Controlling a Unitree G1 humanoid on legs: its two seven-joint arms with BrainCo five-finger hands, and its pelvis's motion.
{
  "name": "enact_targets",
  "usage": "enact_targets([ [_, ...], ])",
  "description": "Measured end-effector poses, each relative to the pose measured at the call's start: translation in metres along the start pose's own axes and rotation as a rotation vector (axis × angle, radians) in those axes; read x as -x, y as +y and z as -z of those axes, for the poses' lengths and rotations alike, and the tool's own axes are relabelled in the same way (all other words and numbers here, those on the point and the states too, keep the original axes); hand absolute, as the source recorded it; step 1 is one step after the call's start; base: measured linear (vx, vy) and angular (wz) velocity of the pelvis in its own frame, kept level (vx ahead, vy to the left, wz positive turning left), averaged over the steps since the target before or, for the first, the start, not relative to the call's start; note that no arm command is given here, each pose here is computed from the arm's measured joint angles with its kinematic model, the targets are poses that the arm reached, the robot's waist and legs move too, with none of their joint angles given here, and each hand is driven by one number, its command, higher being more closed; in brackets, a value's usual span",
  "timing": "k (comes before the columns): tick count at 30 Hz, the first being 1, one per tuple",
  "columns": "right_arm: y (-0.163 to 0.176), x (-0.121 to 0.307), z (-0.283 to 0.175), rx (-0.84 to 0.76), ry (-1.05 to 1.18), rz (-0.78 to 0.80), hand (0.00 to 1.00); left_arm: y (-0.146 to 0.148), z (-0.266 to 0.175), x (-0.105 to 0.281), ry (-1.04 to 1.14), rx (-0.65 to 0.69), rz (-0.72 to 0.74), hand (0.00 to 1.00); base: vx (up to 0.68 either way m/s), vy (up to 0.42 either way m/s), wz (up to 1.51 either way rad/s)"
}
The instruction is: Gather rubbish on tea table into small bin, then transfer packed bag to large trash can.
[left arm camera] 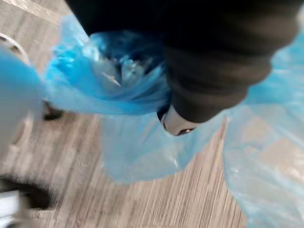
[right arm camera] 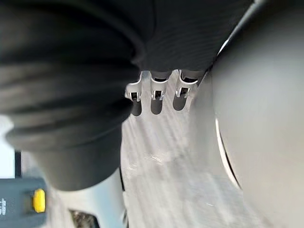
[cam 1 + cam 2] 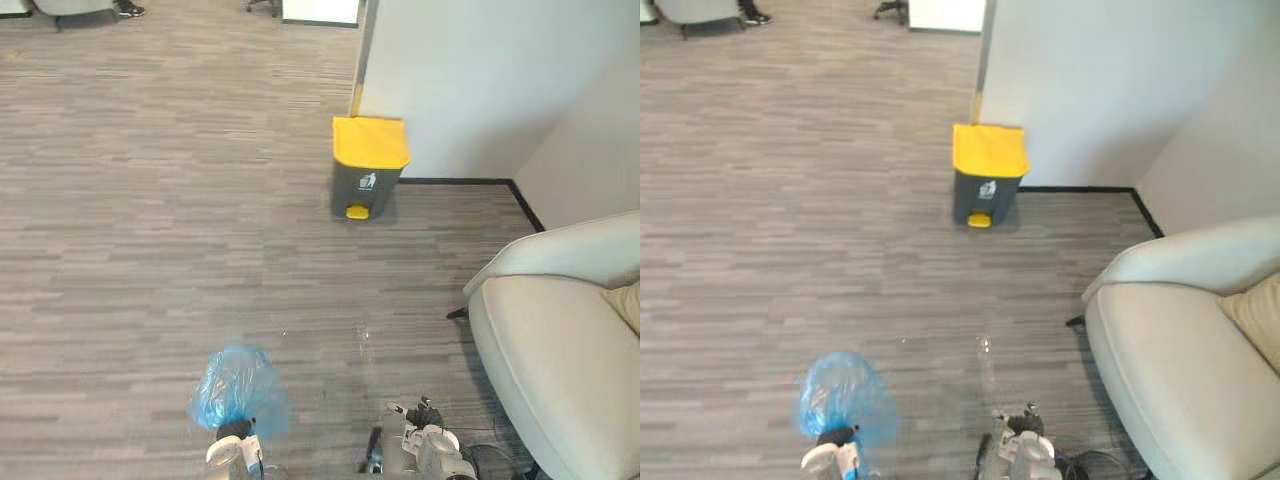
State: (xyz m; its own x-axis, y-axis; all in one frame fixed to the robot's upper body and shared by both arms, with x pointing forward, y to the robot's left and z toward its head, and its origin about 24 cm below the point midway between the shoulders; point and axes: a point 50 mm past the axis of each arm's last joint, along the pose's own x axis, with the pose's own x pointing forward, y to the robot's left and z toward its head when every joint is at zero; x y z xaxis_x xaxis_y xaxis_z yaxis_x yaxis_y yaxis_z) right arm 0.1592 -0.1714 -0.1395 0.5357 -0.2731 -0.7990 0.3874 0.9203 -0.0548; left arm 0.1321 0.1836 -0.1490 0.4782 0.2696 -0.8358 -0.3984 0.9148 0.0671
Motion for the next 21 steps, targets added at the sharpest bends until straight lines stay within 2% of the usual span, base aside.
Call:
enact_targets([
  [2, -0.005, -0.001, 0.003, 0.011, 0.015, 0.009, 0.00, 0.005, 0.003, 0.000, 0.014, -0.008, -0.011, 1.00, 0.52, -0.174, 0.16],
  [6, -0.009, -0.003, -0.002, 0.025, 0.009, 0.021, 0.00, -0.003, 0.008, 0.001, 0.029, 0.017, 0.000, 1.00, 0.49, -0.167, -0.19],
  [11, 0.007, 0.002, 0.008, 0.076, 0.028, -0.032, 0.00, -0.013, -0.008, 0.003, -0.048, 0.073, 0.021, 1.00, 0.48, -0.016, -0.33],
  [21, 0.001, 0.003, 0.017, 0.051, 0.065, 0.005, 0.00, -0.007, -0.013, 0.001, -0.065, 0.064, 0.007, 1.00, 0.43, 0.231, -0.41],
])
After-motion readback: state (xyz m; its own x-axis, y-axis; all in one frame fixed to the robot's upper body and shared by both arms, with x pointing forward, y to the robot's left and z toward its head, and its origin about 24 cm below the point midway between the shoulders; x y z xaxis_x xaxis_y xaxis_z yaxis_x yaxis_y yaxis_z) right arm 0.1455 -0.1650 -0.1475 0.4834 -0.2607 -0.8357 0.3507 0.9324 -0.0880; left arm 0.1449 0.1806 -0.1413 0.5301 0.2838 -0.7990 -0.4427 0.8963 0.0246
